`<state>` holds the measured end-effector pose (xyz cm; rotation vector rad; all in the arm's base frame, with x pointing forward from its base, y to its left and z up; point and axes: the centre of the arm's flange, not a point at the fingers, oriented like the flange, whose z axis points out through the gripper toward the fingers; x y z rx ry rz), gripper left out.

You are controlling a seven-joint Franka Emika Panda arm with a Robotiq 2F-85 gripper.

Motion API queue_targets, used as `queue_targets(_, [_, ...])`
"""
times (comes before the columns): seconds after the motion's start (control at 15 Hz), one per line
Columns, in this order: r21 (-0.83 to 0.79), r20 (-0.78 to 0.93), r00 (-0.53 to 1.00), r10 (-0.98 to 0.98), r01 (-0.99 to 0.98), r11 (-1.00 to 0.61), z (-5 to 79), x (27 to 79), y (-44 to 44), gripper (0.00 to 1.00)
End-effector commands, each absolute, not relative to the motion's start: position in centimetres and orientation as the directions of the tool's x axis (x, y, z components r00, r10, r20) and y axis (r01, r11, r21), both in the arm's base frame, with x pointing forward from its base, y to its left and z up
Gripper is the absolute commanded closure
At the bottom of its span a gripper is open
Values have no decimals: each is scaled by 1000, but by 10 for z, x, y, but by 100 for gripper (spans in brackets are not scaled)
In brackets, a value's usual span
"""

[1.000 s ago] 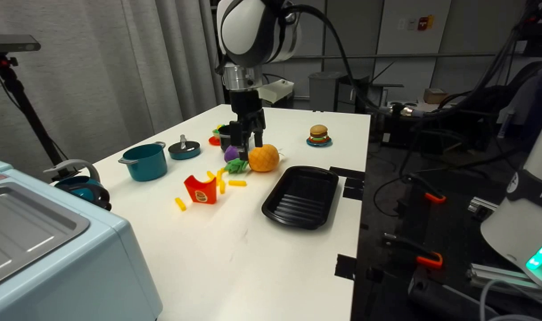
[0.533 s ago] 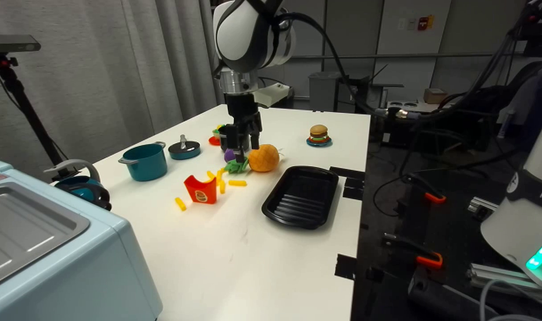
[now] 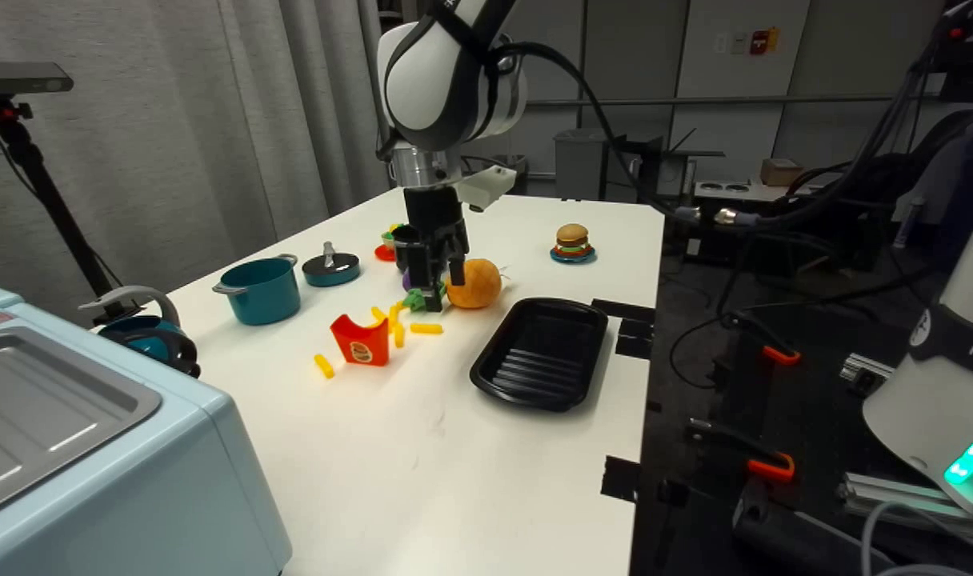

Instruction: Place a fry in the red box

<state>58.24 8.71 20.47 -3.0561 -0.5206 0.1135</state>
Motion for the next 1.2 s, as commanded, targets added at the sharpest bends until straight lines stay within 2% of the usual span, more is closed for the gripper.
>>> queue_targets(0.0, [-31, -58, 921, 386, 385, -923, 184, 594, 92, 0])
queue_targets(1.0, [34, 1, 909, 417, 417, -908, 133, 622, 94, 0])
queue_targets(1.07, [34, 4, 910, 415, 415, -909, 133, 624, 94, 4])
queue_targets(1.13, [33, 6, 910, 414, 414, -910, 133, 625, 93, 21])
